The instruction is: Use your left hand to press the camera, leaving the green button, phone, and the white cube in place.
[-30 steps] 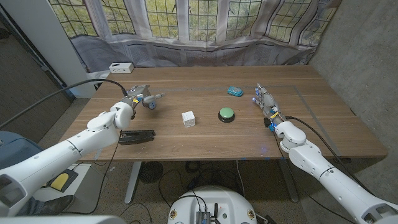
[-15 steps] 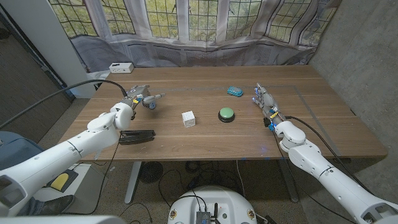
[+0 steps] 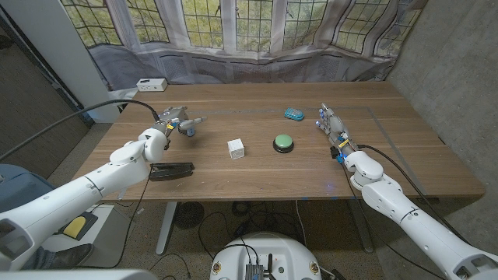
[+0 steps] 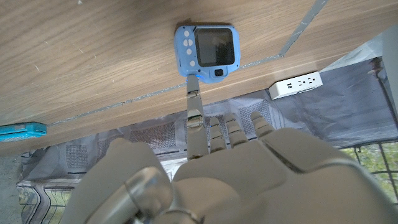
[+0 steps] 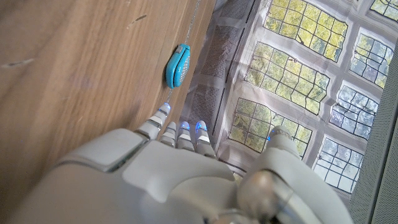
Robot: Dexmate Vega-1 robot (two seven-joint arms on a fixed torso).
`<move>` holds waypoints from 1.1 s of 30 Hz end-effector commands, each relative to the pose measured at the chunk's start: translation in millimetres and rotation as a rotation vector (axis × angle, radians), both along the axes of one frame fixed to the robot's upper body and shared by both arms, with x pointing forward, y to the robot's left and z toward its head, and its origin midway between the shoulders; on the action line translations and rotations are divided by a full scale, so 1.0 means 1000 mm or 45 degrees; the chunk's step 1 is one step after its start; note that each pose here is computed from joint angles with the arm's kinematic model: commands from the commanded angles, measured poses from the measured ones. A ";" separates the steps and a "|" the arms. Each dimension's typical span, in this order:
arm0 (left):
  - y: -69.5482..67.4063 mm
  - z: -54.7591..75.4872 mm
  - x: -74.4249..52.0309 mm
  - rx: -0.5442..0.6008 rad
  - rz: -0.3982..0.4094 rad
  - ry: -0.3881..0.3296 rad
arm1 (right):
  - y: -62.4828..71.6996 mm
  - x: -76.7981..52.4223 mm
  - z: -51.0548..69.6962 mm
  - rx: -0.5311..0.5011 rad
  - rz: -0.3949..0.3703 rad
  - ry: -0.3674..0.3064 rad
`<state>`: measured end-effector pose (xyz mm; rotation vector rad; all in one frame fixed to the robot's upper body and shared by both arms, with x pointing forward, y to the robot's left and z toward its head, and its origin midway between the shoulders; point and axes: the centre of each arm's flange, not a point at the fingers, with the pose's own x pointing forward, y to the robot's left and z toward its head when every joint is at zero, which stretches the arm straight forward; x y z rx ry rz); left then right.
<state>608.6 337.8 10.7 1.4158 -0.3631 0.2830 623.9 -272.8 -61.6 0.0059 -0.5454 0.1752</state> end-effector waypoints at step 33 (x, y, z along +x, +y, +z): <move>0.001 0.004 -0.008 -0.037 0.003 -0.053 | -0.004 -0.002 -0.004 0.011 0.000 -0.002</move>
